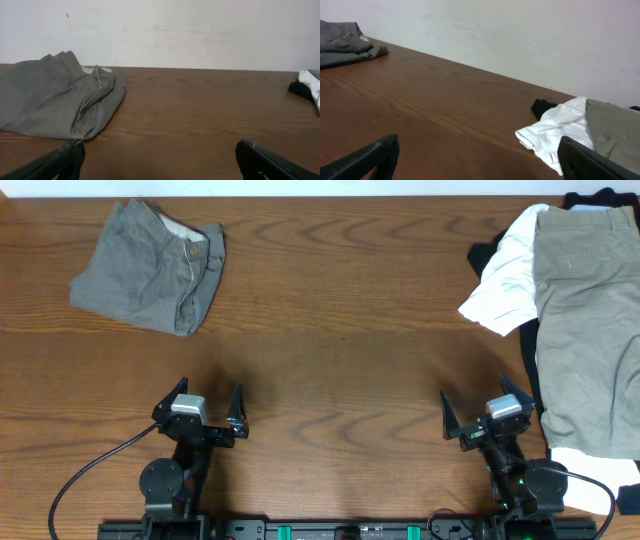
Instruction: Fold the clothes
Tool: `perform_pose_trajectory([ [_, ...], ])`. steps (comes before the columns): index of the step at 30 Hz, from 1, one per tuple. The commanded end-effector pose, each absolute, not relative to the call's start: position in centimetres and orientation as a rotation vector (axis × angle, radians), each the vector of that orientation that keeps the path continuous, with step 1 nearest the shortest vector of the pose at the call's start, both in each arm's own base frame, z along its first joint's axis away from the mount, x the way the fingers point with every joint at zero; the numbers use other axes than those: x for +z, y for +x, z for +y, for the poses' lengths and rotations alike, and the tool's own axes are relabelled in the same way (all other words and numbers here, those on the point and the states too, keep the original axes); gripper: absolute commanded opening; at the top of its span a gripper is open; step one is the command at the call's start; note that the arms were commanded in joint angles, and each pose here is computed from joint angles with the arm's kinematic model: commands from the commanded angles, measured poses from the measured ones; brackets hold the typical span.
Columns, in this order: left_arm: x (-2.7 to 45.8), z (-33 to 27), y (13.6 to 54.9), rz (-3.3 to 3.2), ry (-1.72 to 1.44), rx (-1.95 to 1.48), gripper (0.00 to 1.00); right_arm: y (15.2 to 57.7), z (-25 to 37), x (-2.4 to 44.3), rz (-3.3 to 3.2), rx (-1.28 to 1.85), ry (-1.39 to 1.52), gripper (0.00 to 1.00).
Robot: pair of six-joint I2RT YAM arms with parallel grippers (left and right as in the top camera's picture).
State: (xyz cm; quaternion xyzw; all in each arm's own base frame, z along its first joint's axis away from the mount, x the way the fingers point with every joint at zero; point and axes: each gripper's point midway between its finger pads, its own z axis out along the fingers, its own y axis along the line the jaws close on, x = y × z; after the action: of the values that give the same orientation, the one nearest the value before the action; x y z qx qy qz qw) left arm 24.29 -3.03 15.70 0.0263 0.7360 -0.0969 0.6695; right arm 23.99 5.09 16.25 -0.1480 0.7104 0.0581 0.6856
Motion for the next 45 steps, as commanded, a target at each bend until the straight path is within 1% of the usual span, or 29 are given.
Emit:
perform_pose_trajectory([
  [1, 14.1, -3.4, 24.1, 1.710, 0.067, -0.238, 0.98, 24.0, 4.9, 16.2, 1.595, 0.127, -0.318, 0.99],
  [9, 14.2, -3.6, 24.1, 1.708, 0.075, -0.249, 0.98, 23.9, 5.2, 16.4, 1.582, 0.142, -0.332, 0.99],
  [17, 14.4, -4.7, 23.8, 1.715, 0.125, -0.308, 0.98, 23.5, 6.6, 17.7, 1.518, 0.200, -0.399, 0.99],
  [24, 15.8, -4.9, 23.9, 1.827, 0.110, -0.335, 0.98, 23.0, 6.6, 21.1, 1.484, 0.232, -0.362, 0.99],
  [30, 18.8, -5.0, 25.6, 1.993, 0.086, -0.356, 0.98, 23.8, 6.7, 24.6, 1.536, 0.247, -0.362, 0.99],
  [34, 20.7, -5.2, 27.1, 2.132, 0.072, -0.386, 0.98, 25.4, 6.7, 27.4, 1.607, 0.261, -0.357, 0.99],
  [38, 21.9, -5.2, 28.7, 2.264, 0.048, -0.400, 0.98, 28.1, 6.8, 28.9, 1.716, 0.287, -0.352, 0.99],
  [42, 22.0, -5.2, 30.3, 2.383, 0.030, -0.409, 0.98, 31.6, 7.2, 28.9, 1.853, 0.337, -0.356, 0.99],
  [45, 21.0, -5.2, 31.2, 2.469, 0.051, -0.406, 0.98, 34.8, 7.2, 27.3, 2.016, 0.372, -0.336, 0.99],
])
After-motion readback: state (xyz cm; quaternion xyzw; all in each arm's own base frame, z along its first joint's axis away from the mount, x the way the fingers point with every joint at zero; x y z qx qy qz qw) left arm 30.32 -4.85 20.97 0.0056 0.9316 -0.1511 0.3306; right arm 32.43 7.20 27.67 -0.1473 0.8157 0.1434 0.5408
